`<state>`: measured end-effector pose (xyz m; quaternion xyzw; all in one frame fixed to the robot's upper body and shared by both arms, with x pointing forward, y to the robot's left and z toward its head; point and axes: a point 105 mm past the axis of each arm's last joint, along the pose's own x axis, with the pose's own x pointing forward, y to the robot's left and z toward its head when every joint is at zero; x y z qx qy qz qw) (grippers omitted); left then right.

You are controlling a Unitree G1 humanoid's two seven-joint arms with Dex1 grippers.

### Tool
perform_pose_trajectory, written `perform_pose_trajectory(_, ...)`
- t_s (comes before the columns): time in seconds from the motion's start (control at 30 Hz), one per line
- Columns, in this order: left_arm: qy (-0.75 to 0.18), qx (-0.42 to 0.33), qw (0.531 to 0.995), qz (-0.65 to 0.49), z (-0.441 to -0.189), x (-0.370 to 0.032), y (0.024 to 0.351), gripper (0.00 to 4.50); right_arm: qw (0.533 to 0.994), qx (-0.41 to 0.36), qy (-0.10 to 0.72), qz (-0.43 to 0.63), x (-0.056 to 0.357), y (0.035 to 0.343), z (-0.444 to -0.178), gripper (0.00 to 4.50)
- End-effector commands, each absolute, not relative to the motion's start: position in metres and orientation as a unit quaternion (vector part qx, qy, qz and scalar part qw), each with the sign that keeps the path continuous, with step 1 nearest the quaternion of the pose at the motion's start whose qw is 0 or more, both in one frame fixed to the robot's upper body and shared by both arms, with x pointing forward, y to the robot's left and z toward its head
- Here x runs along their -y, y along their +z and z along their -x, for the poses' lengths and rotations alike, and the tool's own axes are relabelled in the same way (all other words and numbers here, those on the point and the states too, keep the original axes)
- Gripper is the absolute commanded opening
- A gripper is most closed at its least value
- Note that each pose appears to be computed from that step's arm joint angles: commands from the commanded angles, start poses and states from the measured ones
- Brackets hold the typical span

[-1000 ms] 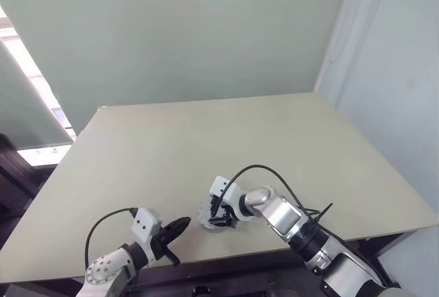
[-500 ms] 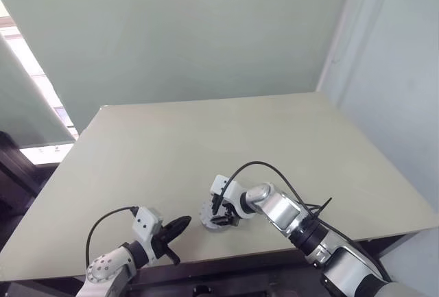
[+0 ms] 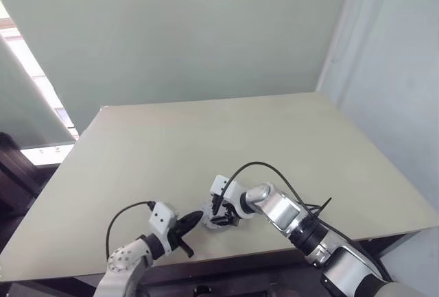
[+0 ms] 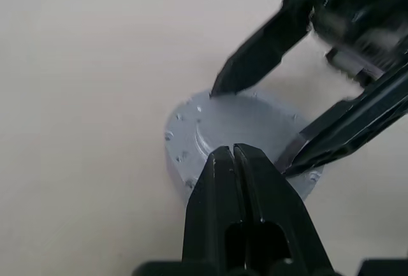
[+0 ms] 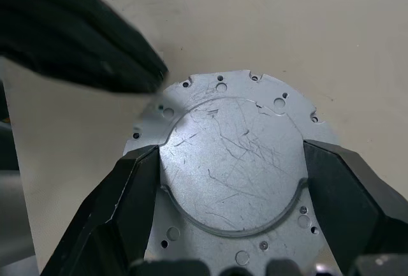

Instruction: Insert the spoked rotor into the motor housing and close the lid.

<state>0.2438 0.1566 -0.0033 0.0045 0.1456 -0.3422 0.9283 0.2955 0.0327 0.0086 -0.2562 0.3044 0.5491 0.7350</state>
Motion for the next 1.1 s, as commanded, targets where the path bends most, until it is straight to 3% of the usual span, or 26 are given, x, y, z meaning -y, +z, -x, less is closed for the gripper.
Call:
perform_pose_trajectory(0.03, -0.340, -0.150, 0.928, -0.030, -0.249, -0.156, -0.008, 0.00, 0.722, -0.380, 0.501, 0.289, 0.002, -0.028, -0.293, 3.29)
perform_pose_trajectory(0.53, -0.352, -0.162, 0.921, -0.041, -0.254, -0.149, -0.025, 0.00, 0.719, -0.369, 0.512, 0.292, 0.002, -0.024, -0.292, 3.29)
perform_pose_trajectory(0.67, -0.354, -0.162, 0.920, -0.043, -0.254, -0.149, -0.027, 0.00, 0.726, -0.361, 0.516, 0.276, -0.002, -0.019, -0.292, 4.49)
perform_pose_trajectory(0.9, -0.362, -0.162, 0.917, -0.045, -0.256, -0.144, -0.030, 0.00, 0.746, -0.357, 0.517, 0.220, -0.008, -0.004, -0.296, 4.49)
perform_pose_trajectory(1.1, -0.369, -0.161, 0.914, -0.047, -0.258, -0.140, -0.031, 0.00, 0.784, -0.354, 0.506, 0.064, -0.014, 0.028, -0.310, 4.49)
